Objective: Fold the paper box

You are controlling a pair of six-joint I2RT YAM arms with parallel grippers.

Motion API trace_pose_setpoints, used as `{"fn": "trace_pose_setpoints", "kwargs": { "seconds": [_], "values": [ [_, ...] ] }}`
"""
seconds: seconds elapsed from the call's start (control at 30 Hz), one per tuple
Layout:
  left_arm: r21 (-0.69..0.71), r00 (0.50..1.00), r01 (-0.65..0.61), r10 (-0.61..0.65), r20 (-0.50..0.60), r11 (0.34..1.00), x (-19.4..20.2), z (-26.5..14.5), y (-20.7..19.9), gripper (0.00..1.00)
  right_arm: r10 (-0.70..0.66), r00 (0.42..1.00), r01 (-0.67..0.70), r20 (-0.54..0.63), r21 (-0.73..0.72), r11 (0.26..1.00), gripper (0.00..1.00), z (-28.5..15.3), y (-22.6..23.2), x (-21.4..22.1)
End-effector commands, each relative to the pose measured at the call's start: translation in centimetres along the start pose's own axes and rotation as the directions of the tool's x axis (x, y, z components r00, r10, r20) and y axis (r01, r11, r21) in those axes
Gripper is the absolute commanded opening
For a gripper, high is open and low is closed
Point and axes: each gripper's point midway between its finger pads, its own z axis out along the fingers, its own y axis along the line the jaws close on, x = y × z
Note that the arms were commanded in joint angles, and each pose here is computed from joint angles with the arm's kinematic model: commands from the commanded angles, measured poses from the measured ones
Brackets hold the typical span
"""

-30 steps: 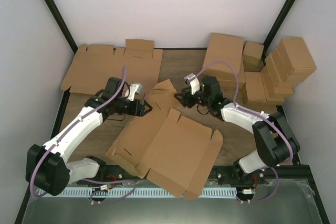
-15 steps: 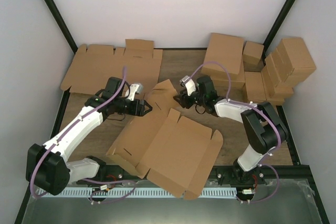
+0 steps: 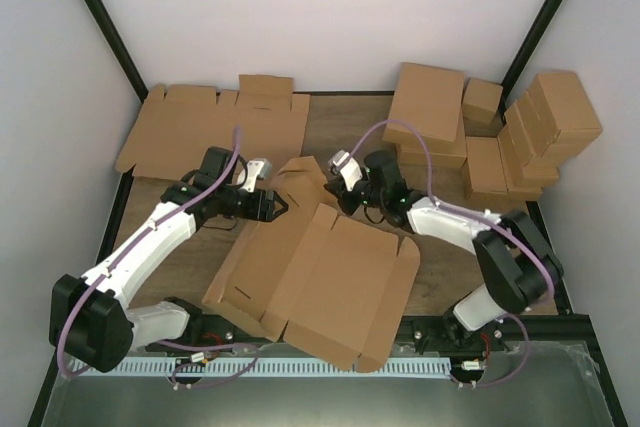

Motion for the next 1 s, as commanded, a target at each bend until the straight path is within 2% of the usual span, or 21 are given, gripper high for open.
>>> {"fn": "trace_pose_setpoints", "kwargs": {
  "seconds": [0.0, 0.23, 0.47, 0.57, 0.73, 0.97],
  "values": [
    [-0.012, 0.999, -0.037, 0.038, 0.03, 0.999, -0.8, -1.0, -0.5, 0.67, -0.026, 0.998, 0.022, 0.051, 0.063, 0.998, 0.01, -2.4, 2.2, -2.3],
    [-0.015, 0.998, -0.039, 0.04, 0.038, 0.999, -0.6, -1.4, -0.8, 0.67, -0.01, 0.999, 0.006, 0.051, 0.081, 0.997, 0.01, -4.2, 5.2, -2.3],
    [-0.023, 0.998, -0.032, 0.033, 0.057, 0.999, -0.5, -1.7, -1.7, 0.67, 0.093, 0.995, -0.094, 0.019, 0.1, 0.99, 0.01, -3.9, 8.8, -1.7],
    [-0.031, 0.998, -0.034, 0.036, 0.057, 0.999, -0.5, -1.6, -2.1, 0.67, 0.151, 0.989, -0.149, -0.002, 0.152, 0.977, 0.01, -3.3, 9.1, -0.7],
    [-0.049, 0.997, -0.045, 0.048, 0.056, 0.998, -0.4, -1.3, -3.1, 0.67, 0.227, 0.974, -0.228, 0.027, 0.207, 0.951, 0.01, -3.5, 9.3, 0.8],
    [-0.074, 0.995, -0.079, 0.083, 0.051, 0.994, -0.3, -0.7, -4.6, 0.67, 0.302, 0.953, -0.3, 0.029, 0.231, 0.925, 0.01, -3.5, 9.6, 2.1]
  ]
}}
